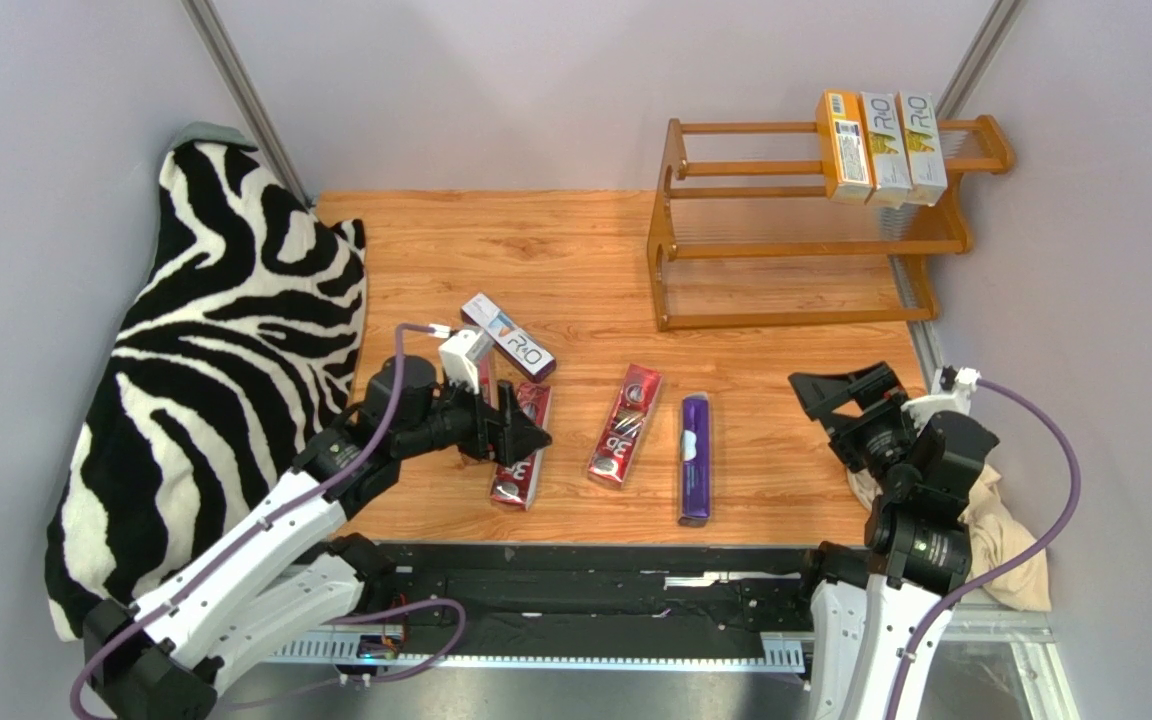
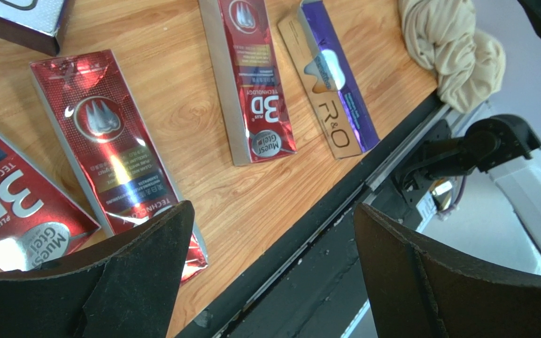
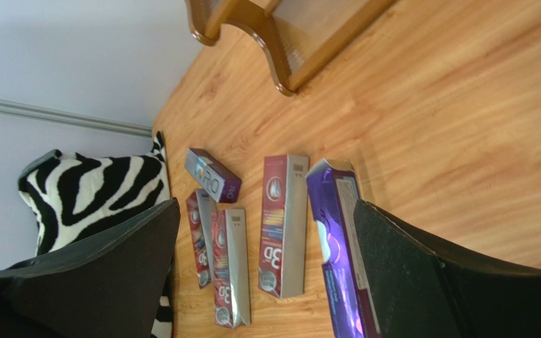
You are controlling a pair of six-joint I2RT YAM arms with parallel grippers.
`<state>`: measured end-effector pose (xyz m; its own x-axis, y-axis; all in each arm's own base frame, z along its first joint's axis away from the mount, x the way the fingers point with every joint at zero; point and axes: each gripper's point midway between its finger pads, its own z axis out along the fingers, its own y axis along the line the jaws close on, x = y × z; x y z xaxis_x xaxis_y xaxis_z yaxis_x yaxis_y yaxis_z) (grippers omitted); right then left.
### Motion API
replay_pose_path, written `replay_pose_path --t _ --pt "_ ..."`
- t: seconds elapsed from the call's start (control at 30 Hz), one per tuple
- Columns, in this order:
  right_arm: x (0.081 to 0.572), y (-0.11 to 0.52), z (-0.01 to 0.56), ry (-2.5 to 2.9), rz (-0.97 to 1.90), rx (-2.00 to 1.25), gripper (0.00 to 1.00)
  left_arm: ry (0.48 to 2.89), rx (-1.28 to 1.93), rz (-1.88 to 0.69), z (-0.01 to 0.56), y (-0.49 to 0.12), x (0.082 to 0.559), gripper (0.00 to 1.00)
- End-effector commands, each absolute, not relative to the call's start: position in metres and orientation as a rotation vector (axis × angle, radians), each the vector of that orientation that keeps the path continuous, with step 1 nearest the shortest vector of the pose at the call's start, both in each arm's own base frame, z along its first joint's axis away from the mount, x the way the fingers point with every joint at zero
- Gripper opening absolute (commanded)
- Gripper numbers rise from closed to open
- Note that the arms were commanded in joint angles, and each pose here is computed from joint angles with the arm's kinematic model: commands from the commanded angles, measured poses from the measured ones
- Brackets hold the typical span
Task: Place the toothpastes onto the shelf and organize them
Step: Pick up the toothpaste from the center of the board.
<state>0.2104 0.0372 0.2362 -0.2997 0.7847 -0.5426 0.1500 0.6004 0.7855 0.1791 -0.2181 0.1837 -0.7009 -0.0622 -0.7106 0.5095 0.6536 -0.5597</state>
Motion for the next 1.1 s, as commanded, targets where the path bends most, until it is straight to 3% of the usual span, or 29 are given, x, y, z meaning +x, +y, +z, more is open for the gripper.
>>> replay_pose_path --t 0.0,0.27,0.67,0.83,1.07 --pt "0.196 0.040 0.207 1.879 0.736 0.779 0.99 2.172 0.427 -0.910 0.186 -0.232 0.187 0.92" --pt "0.187 0.045 0.185 1.957 0.733 0.773 0.99 2.293 0.573 -0.802 0.159 -0.282 0.194 0.92" --pt "0.184 0.045 0.151 2.081 0.668 0.800 0.97 2.325 0.637 -0.879 0.150 -0.348 0.186 0.91" --pt "0.188 0.048 0.155 2.082 0.656 0.786 0.97 2.318 0.712 -0.900 0.164 -0.394 0.177 0.91" --pt "0.190 0.044 0.172 2.030 0.629 0.794 0.98 2.513 0.703 -0.748 0.120 -0.434 0.180 0.91"
